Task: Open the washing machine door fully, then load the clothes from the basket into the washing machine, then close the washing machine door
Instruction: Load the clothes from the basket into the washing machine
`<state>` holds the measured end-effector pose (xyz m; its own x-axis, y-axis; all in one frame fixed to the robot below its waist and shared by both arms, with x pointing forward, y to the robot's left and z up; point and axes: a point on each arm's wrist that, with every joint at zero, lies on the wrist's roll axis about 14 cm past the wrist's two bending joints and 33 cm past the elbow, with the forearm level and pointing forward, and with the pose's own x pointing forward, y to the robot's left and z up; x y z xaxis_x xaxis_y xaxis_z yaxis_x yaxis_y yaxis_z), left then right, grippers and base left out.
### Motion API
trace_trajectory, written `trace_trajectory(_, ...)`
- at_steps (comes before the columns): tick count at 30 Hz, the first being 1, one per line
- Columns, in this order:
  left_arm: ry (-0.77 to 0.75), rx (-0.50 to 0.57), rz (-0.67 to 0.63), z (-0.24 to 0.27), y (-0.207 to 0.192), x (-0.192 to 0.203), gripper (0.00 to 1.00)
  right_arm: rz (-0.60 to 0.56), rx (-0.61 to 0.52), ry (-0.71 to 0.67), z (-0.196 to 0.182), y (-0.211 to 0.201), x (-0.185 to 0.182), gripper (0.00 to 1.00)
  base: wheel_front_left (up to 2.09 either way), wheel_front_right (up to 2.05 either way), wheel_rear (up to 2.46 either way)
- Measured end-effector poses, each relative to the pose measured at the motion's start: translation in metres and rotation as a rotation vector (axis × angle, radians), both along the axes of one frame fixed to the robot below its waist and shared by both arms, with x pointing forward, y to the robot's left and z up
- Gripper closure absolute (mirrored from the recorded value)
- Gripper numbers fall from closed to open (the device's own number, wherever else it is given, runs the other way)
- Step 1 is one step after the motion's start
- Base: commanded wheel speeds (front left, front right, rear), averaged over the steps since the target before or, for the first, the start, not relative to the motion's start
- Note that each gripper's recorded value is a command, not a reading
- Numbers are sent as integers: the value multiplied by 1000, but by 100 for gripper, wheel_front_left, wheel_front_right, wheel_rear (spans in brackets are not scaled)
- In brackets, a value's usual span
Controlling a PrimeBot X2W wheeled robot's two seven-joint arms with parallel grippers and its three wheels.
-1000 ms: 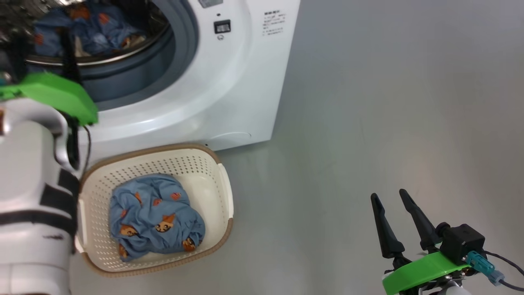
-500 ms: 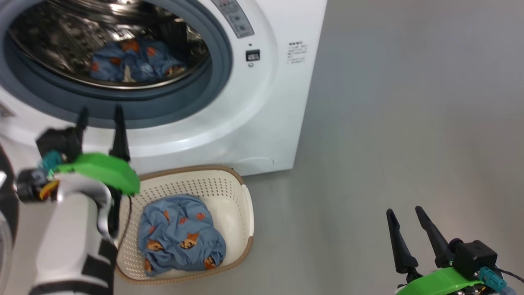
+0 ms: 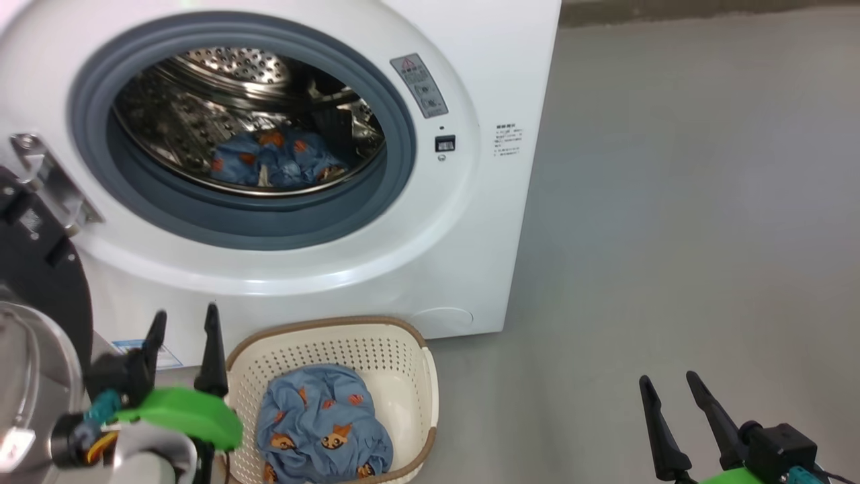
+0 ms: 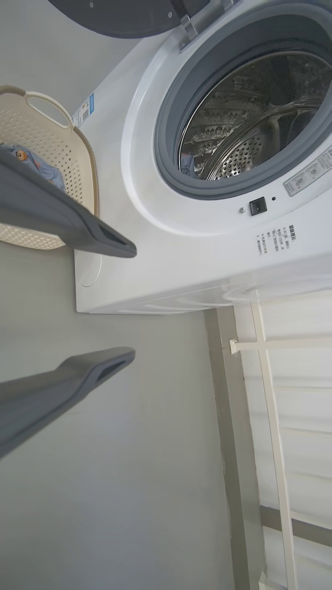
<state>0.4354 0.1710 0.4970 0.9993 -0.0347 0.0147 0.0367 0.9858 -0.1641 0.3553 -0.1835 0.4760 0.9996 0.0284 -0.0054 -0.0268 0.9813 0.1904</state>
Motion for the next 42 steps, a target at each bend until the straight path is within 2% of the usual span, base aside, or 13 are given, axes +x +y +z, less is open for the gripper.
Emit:
trace_trajectory(12, -31, -1, 36, 1, 10, -52, 0, 18, -9, -41, 13, 3, -5, 0, 0, 0, 0)
trace_trajectory(25, -36, -30, 25, -2, 10, -88, 0, 5, -13, -63, 19, -2, -18, 0, 0, 0, 0)
trace_trajectory(42, -54, -67, -5, 3, -1, -109, 0, -2, -22, -71, 21, -6, -29, 0, 0, 0, 0)
